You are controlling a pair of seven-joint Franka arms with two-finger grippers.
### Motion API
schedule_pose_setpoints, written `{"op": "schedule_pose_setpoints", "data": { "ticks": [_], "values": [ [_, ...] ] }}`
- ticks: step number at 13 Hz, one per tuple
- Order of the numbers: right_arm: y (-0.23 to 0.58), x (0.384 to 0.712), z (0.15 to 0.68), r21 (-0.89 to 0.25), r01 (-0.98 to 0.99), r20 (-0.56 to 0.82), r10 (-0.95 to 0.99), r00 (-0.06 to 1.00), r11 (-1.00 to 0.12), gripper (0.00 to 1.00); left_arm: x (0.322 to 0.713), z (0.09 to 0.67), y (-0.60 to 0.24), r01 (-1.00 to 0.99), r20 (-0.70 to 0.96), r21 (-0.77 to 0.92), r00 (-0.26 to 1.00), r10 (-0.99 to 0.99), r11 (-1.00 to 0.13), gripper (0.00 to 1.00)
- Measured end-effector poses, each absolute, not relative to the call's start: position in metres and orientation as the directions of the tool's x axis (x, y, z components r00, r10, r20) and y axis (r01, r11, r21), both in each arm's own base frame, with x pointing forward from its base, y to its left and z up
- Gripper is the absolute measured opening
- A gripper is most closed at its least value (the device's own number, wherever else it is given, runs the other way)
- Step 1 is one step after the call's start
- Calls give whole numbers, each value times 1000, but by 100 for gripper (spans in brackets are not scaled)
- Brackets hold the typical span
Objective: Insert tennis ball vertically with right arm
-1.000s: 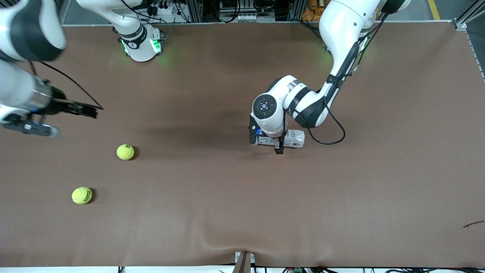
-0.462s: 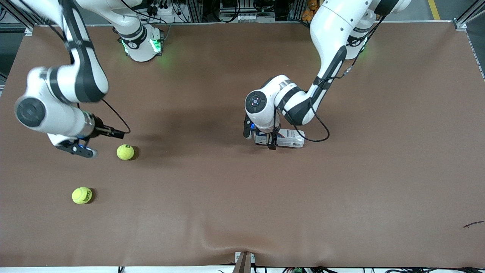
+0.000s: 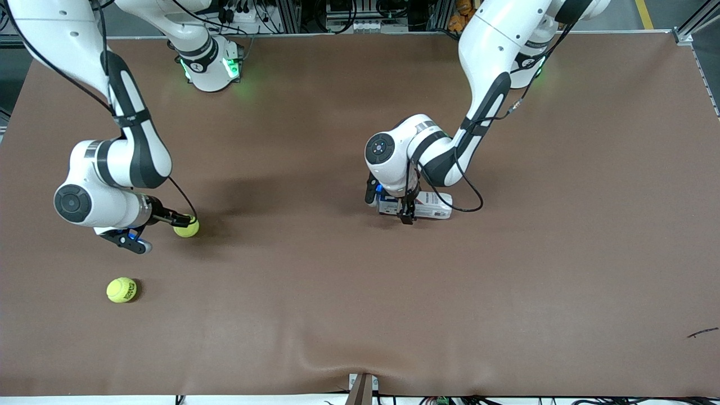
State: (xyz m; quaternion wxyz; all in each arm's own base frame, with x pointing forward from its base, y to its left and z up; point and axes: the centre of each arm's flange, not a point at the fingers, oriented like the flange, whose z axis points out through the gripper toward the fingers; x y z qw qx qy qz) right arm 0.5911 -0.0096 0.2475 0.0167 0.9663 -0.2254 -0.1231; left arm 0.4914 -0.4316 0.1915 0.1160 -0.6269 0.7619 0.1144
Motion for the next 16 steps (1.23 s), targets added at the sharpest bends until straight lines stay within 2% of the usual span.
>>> {"op": "schedule_pose_setpoints", "data": {
  "ticks": [3,7,9,10,16],
  "values": [
    [-11,593,222,46,-486,-244,-481,842,-873,100,491,189,-429,-984,-325,28,-174,-930,174,100],
    [-9,593,192,48,-493,-249,-488,836,-869,100,491,187,-426,-986,-330,31,-165,-930,164,100],
    [-9,591,182,54,-493,-258,-489,833,-869,100,490,186,-425,-986,-331,32,-166,-929,164,79],
    [-9,590,179,56,-493,-261,-489,832,-868,100,491,187,-425,-986,-330,30,-166,-929,165,74],
    [-9,591,179,56,-494,-259,-491,832,-867,100,499,205,-425,-988,-315,4,-149,-937,155,71]
  ]
}}
